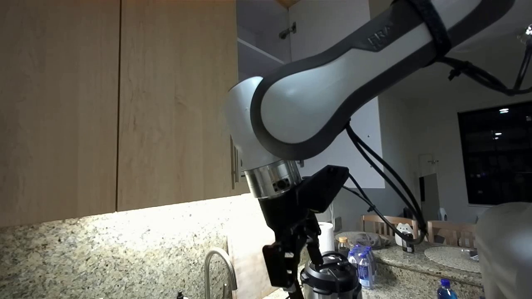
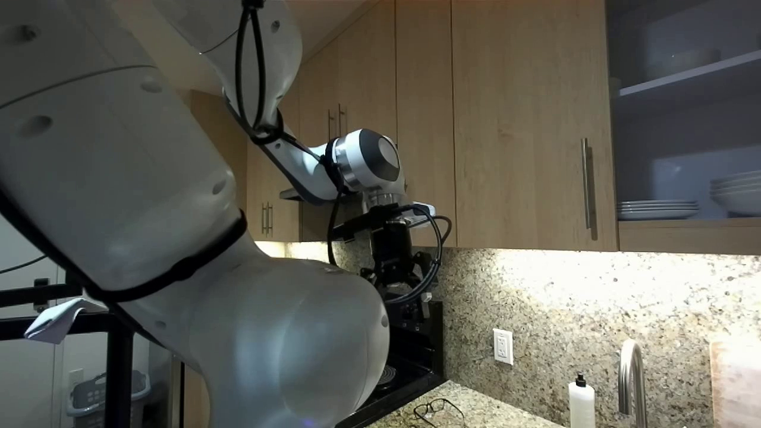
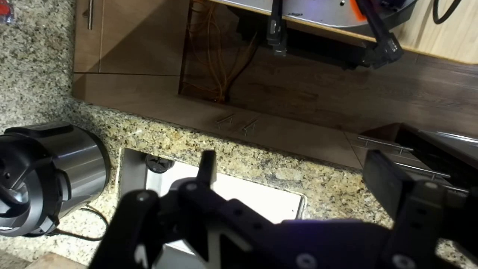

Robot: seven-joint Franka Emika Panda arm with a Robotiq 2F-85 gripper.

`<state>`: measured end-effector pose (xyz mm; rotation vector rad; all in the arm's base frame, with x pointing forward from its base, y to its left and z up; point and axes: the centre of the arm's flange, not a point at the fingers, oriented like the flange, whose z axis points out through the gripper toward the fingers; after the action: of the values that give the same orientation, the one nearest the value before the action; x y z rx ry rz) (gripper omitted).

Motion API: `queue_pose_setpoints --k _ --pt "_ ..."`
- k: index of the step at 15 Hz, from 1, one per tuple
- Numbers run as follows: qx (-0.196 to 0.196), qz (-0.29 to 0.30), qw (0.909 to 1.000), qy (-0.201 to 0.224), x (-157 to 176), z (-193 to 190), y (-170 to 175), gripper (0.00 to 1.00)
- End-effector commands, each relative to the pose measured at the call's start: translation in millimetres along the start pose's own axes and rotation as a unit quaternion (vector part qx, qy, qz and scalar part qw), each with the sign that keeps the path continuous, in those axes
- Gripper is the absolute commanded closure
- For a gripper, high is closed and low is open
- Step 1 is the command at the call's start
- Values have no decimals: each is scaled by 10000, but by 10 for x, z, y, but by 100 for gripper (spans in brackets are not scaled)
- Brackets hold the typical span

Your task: Open the left cabinet door

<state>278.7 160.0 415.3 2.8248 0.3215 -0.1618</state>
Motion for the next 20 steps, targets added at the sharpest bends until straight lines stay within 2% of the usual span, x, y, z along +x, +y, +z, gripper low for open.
queue_pose_setpoints --k 1,6,12,18,20 --pt "-119 -31 9997 219 -141 -104 142 0" --pt "-385 18 9971 664 -249 -365 479 0" --pt "-717 -143 9891 1280 -332 -765 1013 0" --pt "-984 -809 9774 1686 -138 -1107 1615 0" --pt "-1156 -1267 9673 1870 -54 -1215 1774 0"
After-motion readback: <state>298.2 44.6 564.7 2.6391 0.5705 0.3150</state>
